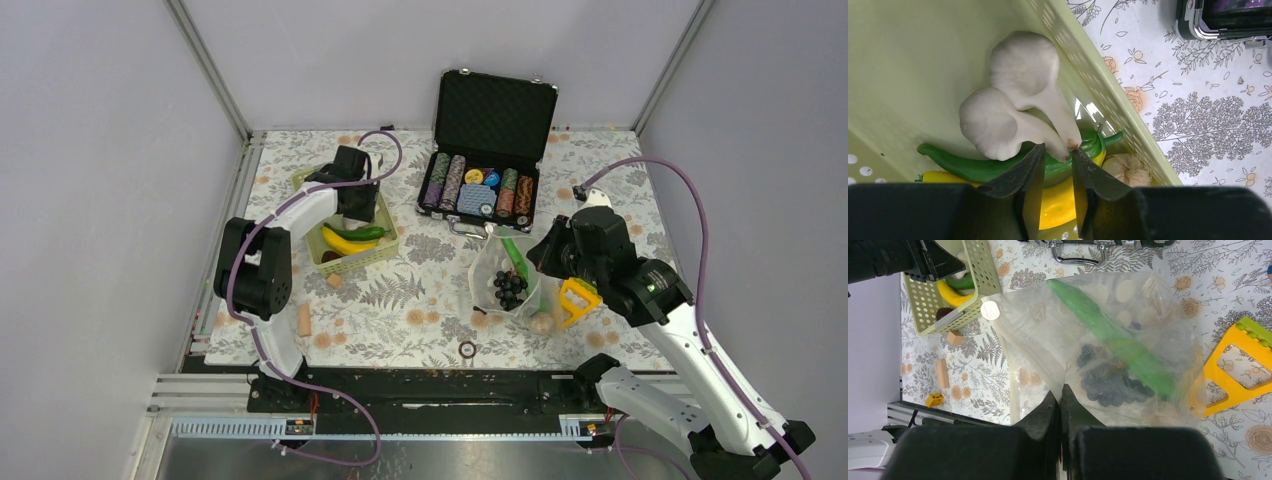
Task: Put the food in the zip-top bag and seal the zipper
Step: Pick up the fake vegetable from the bin.
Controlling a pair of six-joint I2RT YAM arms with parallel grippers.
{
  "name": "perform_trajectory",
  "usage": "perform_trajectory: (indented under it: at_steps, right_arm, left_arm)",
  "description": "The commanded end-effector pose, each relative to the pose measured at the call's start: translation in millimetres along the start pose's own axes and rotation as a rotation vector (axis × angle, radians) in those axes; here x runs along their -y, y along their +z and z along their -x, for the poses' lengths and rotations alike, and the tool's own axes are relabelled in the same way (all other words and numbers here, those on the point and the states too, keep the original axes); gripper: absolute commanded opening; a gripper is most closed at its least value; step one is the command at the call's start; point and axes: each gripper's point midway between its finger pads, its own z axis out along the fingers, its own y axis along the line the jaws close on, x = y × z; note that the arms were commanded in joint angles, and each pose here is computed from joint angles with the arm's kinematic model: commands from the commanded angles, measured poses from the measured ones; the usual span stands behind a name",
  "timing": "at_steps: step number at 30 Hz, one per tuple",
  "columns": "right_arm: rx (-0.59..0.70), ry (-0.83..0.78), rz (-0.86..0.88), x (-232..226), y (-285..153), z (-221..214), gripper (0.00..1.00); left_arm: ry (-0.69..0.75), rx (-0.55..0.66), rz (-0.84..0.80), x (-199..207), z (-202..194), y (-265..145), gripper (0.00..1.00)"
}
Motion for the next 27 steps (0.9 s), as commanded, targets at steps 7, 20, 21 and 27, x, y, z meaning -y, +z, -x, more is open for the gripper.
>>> perform_trajectory:
  at_steps: [7,20,21,27]
  right_arm:
    - [0.057,0.006,0.011,-0.9,-4.6,11.1,0.0]
    - [0.06,-0.004,0.018,1.3,-7.0,8.5,0.0]
    - [0.062,-0.004,0.02,0.8,-7.9,8.9,0.0]
    - [0.057,-0.007,0.026,-1.1,-7.6,9.2,0.0]
  left_arm:
    - [0.006,0.164,0.053,-3.0,46.7,-31.7,0.03]
    - [-0.169,0.422,0.166,-18.5,74.2,-136.1,0.0]
    - [-0.187,0.447,0.159,-17.5,75.5,-147.5,0.0]
    - [-0.17,0.588,-0.114,32.2,82.2,-210.2,0.0]
